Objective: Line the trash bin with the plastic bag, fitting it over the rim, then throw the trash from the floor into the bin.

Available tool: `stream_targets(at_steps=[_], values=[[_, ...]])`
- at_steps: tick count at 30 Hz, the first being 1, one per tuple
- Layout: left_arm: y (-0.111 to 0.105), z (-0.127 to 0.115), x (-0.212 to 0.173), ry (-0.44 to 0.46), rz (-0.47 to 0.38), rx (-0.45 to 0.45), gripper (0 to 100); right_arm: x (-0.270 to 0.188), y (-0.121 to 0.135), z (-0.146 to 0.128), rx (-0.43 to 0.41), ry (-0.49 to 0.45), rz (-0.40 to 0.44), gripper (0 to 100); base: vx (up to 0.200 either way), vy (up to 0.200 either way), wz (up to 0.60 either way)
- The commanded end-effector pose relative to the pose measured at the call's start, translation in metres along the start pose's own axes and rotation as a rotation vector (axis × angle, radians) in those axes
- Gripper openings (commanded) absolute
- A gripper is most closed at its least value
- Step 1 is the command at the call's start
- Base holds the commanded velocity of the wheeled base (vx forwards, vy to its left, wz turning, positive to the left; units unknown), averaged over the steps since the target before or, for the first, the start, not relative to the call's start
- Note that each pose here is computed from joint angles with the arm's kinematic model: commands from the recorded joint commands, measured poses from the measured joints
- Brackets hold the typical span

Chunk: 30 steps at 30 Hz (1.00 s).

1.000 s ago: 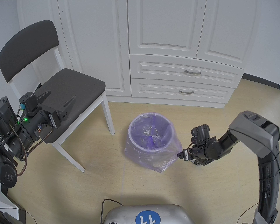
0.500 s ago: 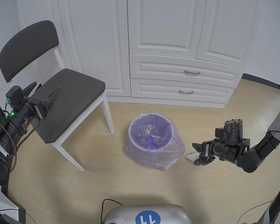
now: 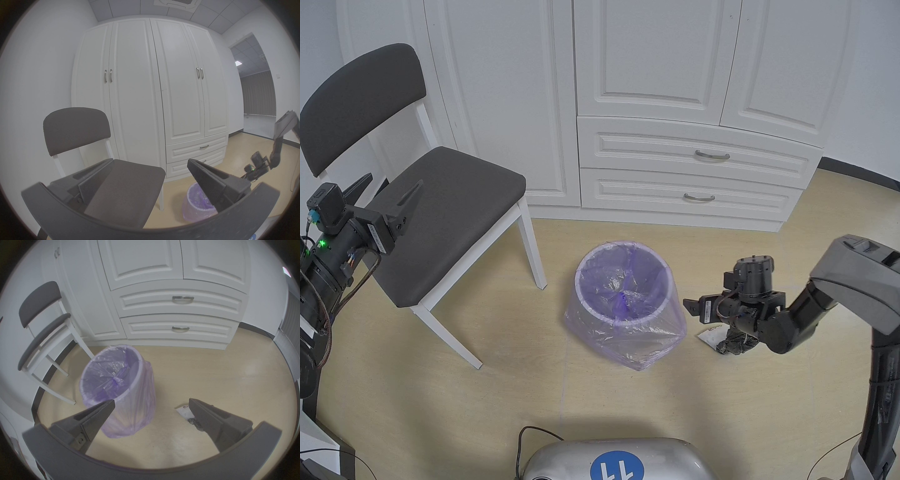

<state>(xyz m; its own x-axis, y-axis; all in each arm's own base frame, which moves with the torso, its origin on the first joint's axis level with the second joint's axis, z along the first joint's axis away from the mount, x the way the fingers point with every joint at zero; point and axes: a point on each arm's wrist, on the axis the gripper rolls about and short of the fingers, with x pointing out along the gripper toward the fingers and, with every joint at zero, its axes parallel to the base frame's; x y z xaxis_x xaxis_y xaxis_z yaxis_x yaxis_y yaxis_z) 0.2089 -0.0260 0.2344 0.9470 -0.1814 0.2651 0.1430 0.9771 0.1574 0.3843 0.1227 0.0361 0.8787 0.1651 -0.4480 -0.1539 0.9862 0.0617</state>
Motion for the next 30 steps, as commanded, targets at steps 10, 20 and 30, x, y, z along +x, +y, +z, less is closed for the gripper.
stream_targets(at_steps=[10,20,30], values=[[0.001,-0.002,0.001,0.006,0.005,0.000,100,0.117,-0.029,-0.035,-0.014,0.322,-0.059,100,0.000,0.000,0.00],[0.001,-0.004,0.004,0.015,0.005,0.002,100,0.171,-0.039,-0.052,-0.064,0.356,-0.060,100,0.000,0.000,0.00],[0.001,-0.005,0.005,0.018,0.004,0.000,100,0.170,-0.037,-0.052,-0.021,0.366,0.032,100,0.000,0.000,0.00]])
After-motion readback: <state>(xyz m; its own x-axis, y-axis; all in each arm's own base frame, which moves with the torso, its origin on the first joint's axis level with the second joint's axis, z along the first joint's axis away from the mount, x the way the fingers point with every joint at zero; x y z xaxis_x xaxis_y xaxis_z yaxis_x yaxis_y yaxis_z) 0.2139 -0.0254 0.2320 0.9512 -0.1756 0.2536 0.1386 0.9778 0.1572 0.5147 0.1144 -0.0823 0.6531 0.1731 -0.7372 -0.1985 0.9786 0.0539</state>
